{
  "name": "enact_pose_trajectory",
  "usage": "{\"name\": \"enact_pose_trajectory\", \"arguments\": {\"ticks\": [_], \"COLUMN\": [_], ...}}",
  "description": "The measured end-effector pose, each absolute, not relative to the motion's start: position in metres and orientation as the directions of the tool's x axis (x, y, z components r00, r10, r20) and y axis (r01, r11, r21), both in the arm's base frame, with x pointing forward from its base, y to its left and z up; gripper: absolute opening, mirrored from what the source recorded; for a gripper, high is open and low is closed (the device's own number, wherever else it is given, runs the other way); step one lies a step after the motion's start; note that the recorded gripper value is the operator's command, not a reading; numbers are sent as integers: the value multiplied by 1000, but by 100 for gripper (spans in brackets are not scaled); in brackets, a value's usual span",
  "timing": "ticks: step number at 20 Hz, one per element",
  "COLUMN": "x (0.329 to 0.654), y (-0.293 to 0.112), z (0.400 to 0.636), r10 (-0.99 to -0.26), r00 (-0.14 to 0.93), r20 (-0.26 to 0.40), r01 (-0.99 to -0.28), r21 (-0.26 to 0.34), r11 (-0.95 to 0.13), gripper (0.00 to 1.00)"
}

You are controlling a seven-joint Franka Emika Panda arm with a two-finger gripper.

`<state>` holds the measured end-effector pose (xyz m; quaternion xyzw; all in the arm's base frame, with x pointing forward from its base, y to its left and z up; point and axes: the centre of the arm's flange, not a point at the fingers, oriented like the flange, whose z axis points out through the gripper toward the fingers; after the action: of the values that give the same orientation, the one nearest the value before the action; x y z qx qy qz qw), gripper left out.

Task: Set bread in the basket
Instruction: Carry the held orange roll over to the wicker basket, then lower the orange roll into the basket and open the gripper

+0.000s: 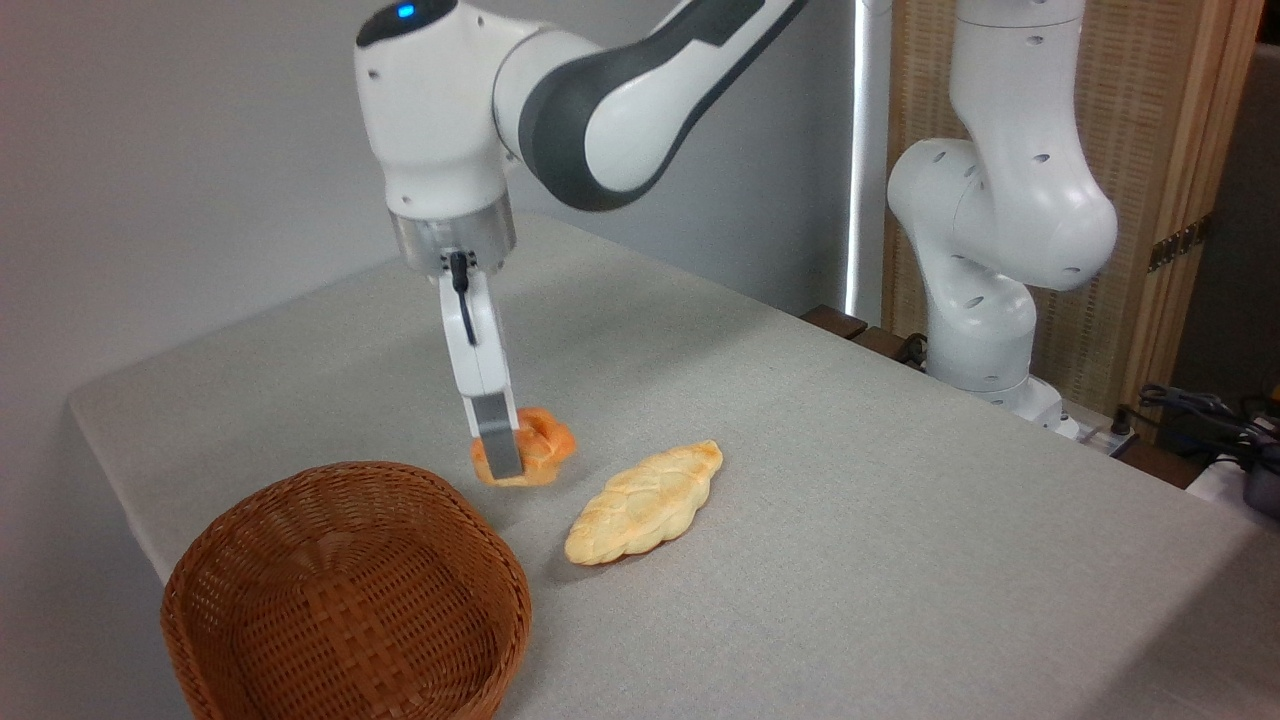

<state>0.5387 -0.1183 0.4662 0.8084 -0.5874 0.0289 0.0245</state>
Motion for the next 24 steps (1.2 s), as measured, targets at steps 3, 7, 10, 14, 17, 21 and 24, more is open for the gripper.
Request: {"name": "enact_pose_trajectory", "arguments": {"ticks": [3,7,10,14,17,21,24], "x": [545,553,560,572,584,600,611], "y": [-119,-118,-119,-121,-122,-123,-124], "z": [491,513,521,519,517,505,487], "r10": [-910,-823,-737,-651,-621,-586,-567], "r00": [402,551,657,735,743,750,755], "r20": [104,139,158,191,249,308,329], "r01": [-913,-827,-743,-658,-629,-593,-574], "r21": [-27,-40,-32,-31,-58,-81,-86], "r11": [-407,-560,-668,-752,-775,-801,-814], "gripper": [65,65,66,67,76,100,100]}}
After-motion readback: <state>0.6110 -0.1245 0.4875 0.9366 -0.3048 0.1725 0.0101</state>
